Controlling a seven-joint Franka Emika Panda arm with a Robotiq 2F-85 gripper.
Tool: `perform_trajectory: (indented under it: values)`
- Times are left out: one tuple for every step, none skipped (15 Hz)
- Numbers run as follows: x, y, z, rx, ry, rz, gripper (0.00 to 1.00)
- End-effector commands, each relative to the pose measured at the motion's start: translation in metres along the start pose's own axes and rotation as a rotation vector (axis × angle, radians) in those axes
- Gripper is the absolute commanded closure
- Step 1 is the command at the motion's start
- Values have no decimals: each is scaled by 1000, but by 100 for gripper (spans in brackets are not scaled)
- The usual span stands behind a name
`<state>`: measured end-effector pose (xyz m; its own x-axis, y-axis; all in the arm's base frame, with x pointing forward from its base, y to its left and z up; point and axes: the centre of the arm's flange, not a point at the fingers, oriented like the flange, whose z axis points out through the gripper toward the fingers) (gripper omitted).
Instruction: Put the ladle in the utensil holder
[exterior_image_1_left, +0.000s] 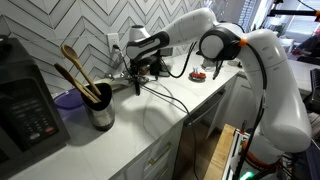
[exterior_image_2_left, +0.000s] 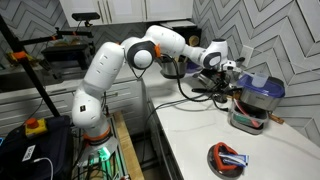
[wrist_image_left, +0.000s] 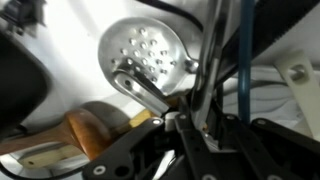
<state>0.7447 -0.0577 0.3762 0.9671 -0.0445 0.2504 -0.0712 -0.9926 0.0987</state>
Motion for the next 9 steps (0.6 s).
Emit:
perform_trajectory:
  values:
    - [-46, 11, -11, -43, -160, -37, 94]
    - [-62, 10, -14, -21, -200, -66, 94]
    - [-73, 9, -19, -14, -225, -78, 94]
    - [-89, 8, -24, -3, -248, -95, 94]
    - [-102, 8, -28, -5, -262, -99, 94]
    - [-118, 9, -32, -7, -293, -102, 94]
    - [-135, 10, -35, -3, -325, -106, 94]
    - [-150, 12, -38, -2, -358, -106, 94]
    - [-164, 14, -38, -9, -395, -98, 94]
